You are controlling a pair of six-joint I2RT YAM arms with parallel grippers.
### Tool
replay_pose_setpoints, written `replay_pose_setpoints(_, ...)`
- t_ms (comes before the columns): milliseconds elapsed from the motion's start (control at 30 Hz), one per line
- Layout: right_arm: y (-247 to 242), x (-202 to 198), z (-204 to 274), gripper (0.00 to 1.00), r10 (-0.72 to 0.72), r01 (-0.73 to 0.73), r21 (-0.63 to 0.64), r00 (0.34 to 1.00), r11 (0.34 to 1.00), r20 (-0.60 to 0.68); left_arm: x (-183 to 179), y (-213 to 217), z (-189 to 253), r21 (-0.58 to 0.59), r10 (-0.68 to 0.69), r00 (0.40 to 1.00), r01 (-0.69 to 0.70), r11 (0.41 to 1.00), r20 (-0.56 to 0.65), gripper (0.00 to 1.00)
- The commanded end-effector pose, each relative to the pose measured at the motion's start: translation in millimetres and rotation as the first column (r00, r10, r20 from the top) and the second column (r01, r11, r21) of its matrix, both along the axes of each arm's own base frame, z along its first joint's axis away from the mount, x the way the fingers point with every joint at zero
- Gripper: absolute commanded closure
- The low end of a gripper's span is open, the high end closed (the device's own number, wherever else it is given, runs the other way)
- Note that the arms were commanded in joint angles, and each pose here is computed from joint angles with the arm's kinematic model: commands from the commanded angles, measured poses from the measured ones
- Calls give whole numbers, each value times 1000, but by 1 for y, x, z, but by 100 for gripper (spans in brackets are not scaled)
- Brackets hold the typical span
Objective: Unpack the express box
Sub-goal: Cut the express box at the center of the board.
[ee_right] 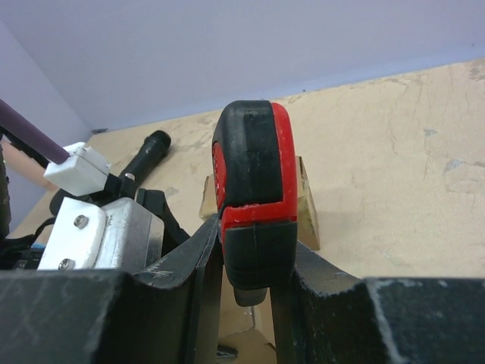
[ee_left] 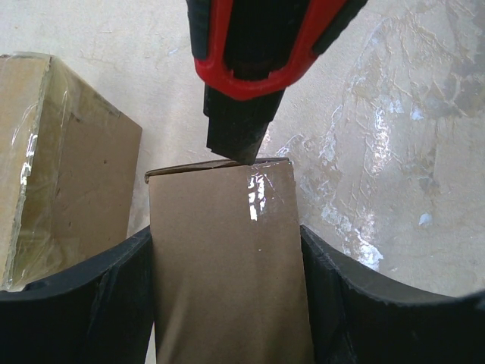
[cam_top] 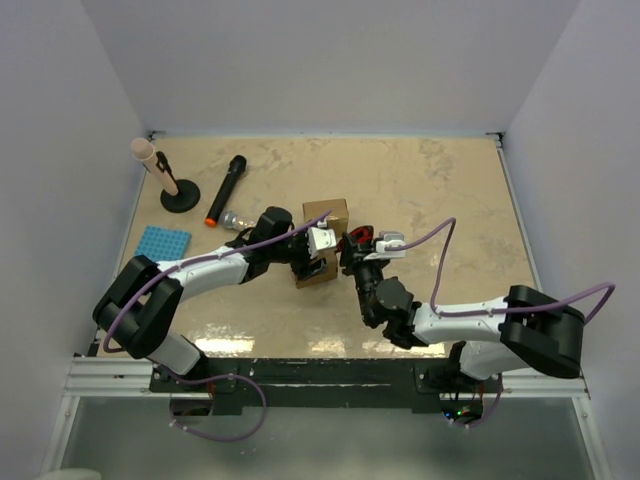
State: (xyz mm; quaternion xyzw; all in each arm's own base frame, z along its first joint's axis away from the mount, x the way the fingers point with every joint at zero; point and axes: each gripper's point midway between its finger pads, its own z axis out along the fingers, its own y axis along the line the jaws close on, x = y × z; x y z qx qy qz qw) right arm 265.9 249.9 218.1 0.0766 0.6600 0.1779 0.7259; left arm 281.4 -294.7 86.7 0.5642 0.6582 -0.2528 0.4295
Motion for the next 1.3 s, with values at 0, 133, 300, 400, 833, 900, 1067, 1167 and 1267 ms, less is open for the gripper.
replay_pose_setpoints(0,4,4,22,100,-18,15,72,999,997,33,5,-8,19,-52,-17,999,19,998,47,50)
replay_pose_setpoints(133,5,5,21,100,-20,17,72,999,997,33,5,-9,19,-53,-18,999,20,998,46,50)
replay_pose_setpoints(300,6,6,20,100,-25,23,64,999,998,33,5,-9,19,-54,-22,999,24,998,44,51)
replay_pose_setpoints(400,6,7,18,100,-26,24,61,999,998,31,4,-9,17,-50,-23,999,25,998,40,51)
replay_pose_setpoints(833,1,11,27,100,-42,38,71,998,997,50,1,-10,15,-45,-35,999,37,998,30,53)
replay_pose_setpoints(900,2,11,28,100,-39,35,74,998,997,51,1,-11,16,-47,-37,999,39,998,33,53)
replay_pose_setpoints(1067,7,11,19,100,-23,21,55,999,998,39,1,-11,15,-45,-40,999,41,998,32,53)
replay_pose_setpoints(1167,8,11,15,100,-18,17,48,999,999,30,1,-12,14,-45,-41,999,42,998,30,53)
replay_pose_setpoints(1267,8,11,10,100,-21,20,44,1000,999,20,1,-12,15,-47,-43,999,44,998,28,53)
